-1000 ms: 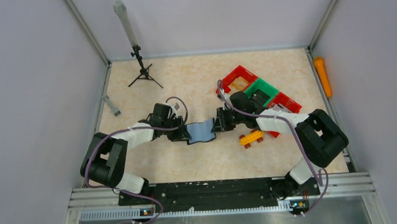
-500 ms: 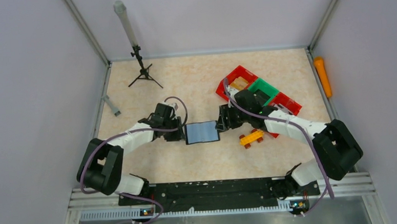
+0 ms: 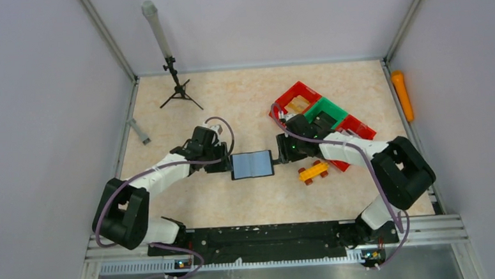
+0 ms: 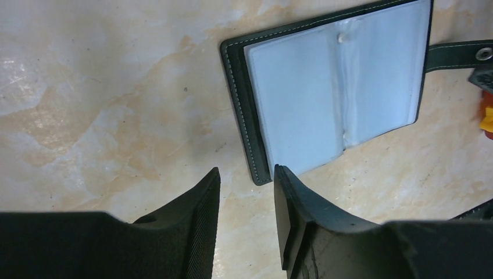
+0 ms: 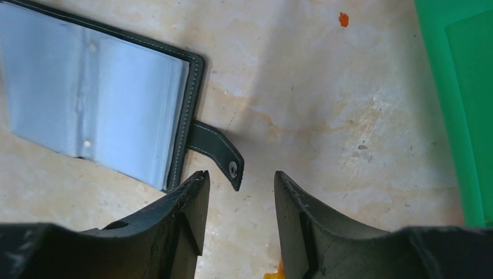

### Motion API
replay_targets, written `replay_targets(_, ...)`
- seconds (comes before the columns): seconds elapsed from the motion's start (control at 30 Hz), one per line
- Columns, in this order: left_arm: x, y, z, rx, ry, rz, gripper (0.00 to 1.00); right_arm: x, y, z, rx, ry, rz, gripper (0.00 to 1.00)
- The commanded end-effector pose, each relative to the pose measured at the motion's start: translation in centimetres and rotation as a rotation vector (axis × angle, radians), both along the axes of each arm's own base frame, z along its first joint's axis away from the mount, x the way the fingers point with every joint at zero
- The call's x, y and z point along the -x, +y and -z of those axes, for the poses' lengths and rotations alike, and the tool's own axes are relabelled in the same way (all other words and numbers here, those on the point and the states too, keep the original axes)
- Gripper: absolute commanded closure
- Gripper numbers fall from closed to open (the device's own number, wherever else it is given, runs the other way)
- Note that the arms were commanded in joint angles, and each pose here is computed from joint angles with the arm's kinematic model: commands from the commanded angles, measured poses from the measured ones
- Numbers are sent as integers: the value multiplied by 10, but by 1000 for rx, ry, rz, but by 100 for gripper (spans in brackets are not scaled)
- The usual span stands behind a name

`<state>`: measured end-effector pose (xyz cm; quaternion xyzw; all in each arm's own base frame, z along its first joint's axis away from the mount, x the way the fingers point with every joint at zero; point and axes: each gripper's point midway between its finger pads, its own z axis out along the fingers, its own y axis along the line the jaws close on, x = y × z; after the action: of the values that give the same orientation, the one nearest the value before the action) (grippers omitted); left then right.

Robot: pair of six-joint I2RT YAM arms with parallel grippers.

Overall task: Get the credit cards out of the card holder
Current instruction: Close the card holder at the center of the board.

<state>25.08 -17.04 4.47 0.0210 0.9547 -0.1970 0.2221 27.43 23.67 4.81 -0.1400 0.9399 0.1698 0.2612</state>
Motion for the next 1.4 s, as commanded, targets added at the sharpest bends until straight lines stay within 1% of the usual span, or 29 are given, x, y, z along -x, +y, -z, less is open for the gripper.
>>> replay_targets(0.0,-11,-16,-16,76,-64,36,57,-21,13,-4,1,-52,-3,55)
replay_targets(0.07,-12,-17,-10,79,-49,39,57,-23,17,-5,-14,-54,-10,62)
replay_targets(0.1,-12,-18,-7,83,-40,41,57,-22,20,-6,-27,-53,-17,71)
replay_targets(0.13,-13,-19,-5,89,-32,43,57,-22,22,-9,-42,-52,-27,86)
replay_targets(0.17,-13,-21,-4,96,-27,47,58,-20,24,-13,-59,-50,-35,97)
replay_targets(0.2,-13,-22,-2,101,-22,50,57,-19,26,-17,-73,-49,-43,100)
replay_targets(0.33,-14,-29,5,123,6,64,58,-12,37,-42,-156,-70,-97,100)
replay_targets(0.47,-15,-32,24,105,77,65,59,-4,53,-67,-260,-75,-164,100)
replay_targets(0.57,-15,-32,33,92,103,67,62,4,71,-87,-376,-68,-226,100)
replay_targets(0.63,-14,-32,35,90,109,70,63,13,86,-102,-477,-53,-283,100)
replay_targets(0.73,-13,-38,33,113,106,86,63,18,105,-119,-606,-44,-348,100)
replay_targets(1.03,-3,-58,26,217,114,146,65,10,136,-106,-783,24,-346,100)
replay_targets(1.07,-2,-59,25,225,113,149,65,9,140,-105,-806,30,-343,97)
replay_targets(1.17,-3,-55,21,227,82,127,65,7,144,-91,-804,56,-332,91)
replay_targets(1.23,-3,-49,17,217,60,106,65,5,144,-82,-793,65,-318,81)
replay_targets(1.37,0,-33,16,158,57,60,64,3,140,-64,-734,63,-296,66)
